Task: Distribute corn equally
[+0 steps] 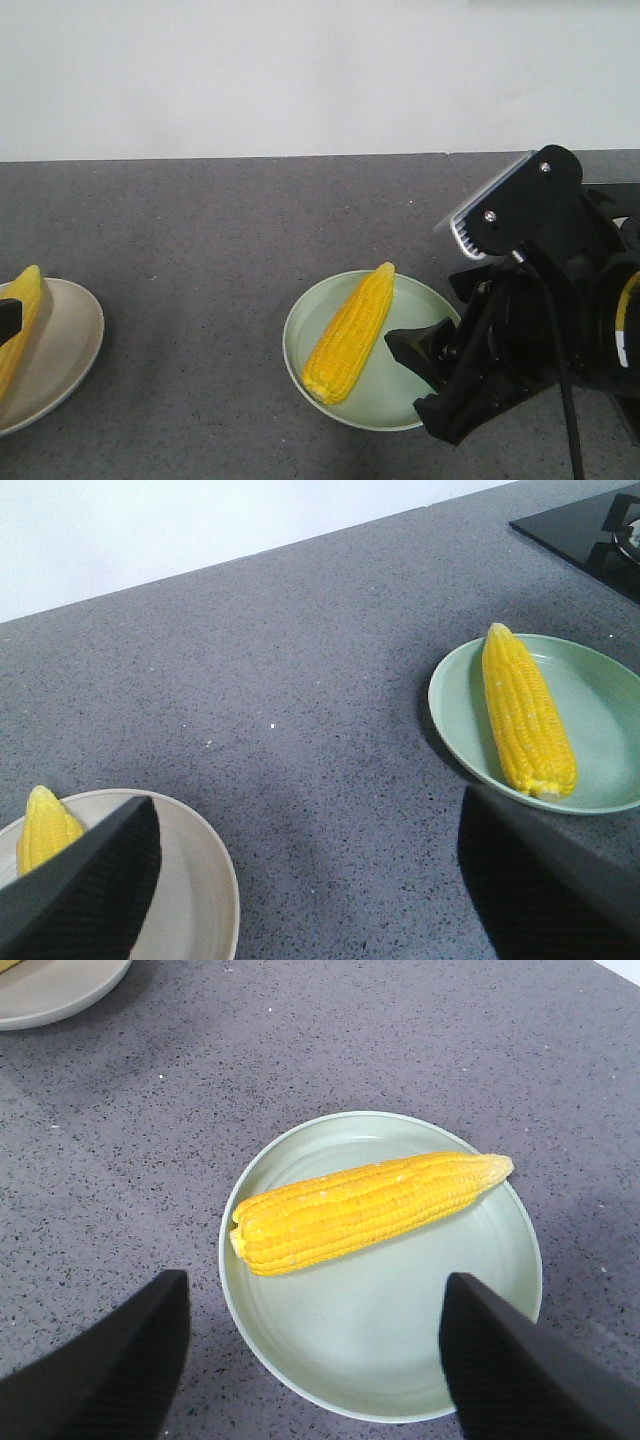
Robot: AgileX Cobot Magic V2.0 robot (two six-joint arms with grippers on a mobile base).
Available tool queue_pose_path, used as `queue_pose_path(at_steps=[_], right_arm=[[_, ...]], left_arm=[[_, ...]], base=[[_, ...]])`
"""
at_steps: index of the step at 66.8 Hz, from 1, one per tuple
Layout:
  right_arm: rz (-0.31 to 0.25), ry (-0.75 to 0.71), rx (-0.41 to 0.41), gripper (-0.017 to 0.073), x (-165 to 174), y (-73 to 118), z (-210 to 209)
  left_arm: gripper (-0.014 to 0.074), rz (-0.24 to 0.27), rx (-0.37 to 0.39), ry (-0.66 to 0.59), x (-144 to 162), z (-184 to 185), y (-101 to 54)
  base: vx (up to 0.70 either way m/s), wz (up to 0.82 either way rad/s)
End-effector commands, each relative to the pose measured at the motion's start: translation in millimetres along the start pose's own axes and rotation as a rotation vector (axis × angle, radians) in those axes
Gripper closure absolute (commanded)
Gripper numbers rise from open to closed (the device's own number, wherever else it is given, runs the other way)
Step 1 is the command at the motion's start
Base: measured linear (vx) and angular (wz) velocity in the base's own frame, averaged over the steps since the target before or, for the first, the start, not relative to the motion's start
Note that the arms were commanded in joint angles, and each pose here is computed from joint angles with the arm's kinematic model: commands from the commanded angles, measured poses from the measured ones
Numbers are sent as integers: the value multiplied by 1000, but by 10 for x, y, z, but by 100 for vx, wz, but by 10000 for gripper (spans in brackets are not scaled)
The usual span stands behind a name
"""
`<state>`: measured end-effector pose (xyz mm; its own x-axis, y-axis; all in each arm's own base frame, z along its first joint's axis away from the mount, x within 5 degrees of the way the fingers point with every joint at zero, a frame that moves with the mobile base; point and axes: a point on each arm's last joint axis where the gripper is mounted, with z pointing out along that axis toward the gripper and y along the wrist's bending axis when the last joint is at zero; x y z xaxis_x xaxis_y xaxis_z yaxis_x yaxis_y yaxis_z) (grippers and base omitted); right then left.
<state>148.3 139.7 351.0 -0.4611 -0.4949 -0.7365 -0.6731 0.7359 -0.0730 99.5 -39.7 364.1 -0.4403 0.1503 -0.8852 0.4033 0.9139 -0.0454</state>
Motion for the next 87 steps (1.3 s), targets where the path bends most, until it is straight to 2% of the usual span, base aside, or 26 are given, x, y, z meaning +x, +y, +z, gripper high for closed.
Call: queue_pose_path(at_steps=[1, 11, 23, 33, 74, 77, 80, 85, 87], right_arm=[[-10, -98, 8, 146, -113, -14, -98], [-10, -82, 9, 359, -99, -16, -97], [-9, -70, 10, 573, -88, -17, -96], [-9, -70, 10, 569, -88, -17, -96], [-9, -69, 10, 570, -87, -17, -96], [-9, -69, 10, 570, -87, -17, -96], [-9, -69, 10, 570, -87, -17, -96], [-9, -68, 10, 570, -86, -17, -96], [-9, -68, 10, 570, -86, -17, -96]], left_arm=[[51, -9, 2, -103, -129, -60, -13], [181, -9, 2, -103, -129, -60, -13], [414, -9, 2, -103, -129, -60, -13], [599, -10, -5, -125, -149, -62, -7], [601, -9, -11, -122, -146, -62, -1], [601, 18, -38, -112, -104, -64, 20], [601, 24, -76, -105, -37, -59, 52], [601, -28, -141, -157, 104, -64, 105], [601, -33, -169, -177, 152, -65, 128]], base=[[0, 0], [0, 0], [0, 0], [0, 0], [0, 0], [0, 0], [0, 0], [0, 0], [0, 0]])
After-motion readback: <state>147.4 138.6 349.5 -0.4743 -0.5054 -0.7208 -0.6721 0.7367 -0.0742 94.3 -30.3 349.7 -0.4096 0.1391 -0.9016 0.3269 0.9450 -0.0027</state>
